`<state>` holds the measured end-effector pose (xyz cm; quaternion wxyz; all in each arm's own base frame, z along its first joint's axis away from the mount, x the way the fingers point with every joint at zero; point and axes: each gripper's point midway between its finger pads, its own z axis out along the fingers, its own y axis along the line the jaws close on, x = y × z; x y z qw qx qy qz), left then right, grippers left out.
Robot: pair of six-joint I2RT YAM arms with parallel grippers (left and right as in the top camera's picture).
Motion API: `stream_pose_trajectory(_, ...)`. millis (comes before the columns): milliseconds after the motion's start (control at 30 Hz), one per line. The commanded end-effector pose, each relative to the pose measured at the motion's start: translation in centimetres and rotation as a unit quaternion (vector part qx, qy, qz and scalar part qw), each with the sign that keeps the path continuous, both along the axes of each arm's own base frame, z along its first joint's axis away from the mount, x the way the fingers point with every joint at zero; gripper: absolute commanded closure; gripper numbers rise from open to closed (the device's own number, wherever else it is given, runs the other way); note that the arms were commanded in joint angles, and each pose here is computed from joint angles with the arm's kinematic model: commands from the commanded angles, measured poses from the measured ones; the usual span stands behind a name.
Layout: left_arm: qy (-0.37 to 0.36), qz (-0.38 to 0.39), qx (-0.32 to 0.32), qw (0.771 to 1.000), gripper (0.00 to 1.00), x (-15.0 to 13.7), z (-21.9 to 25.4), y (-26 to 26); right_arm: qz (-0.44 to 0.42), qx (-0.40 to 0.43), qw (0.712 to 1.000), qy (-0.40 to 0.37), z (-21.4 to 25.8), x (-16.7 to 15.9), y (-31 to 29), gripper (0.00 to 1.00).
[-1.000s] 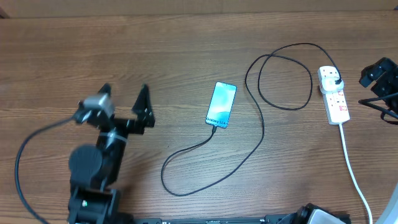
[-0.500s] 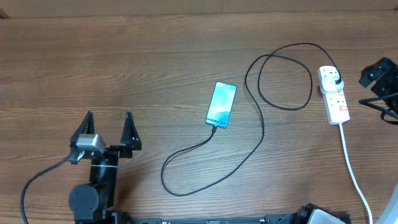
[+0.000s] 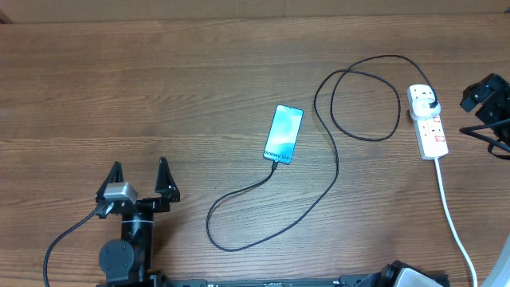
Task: Plug charger to phone and switch on socket
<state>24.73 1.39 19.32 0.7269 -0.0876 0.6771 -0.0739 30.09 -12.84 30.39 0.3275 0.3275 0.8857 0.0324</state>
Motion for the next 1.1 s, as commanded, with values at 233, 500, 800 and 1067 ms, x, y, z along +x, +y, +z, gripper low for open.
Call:
stream_pose_trajectory(233, 0.070, 0.025, -0.001, 0.997, 0.00, -0.2, -3.6, 1.0, -0.002, -0.001, 1.000, -0.005, 0.3, 0.1, 0.0, 0.00)
stream_pose_trajectory(500, 0.072, 0.021, 0.043, 0.996, 0.00, -0.2, -3.6, 0.9, -0.002, -0.001, 1.000, -0.005, 0.3, 0.1, 0.0, 0.00)
stream_pose_trajectory(800, 0.072, 0.023, 0.045, 0.996, 0.00, -0.2, -3.6, 1.0, -0.002, -0.001, 1.000, -0.005, 0.3, 0.1, 0.0, 0.00)
stream_pose_trajectory(1067, 0.073, 0.028, 0.045, 0.996, 0.01, -0.3, -3.6, 1.2, -0.002, -0.001, 1.000, -0.005, 0.3, 0.1, 0.0, 0.00)
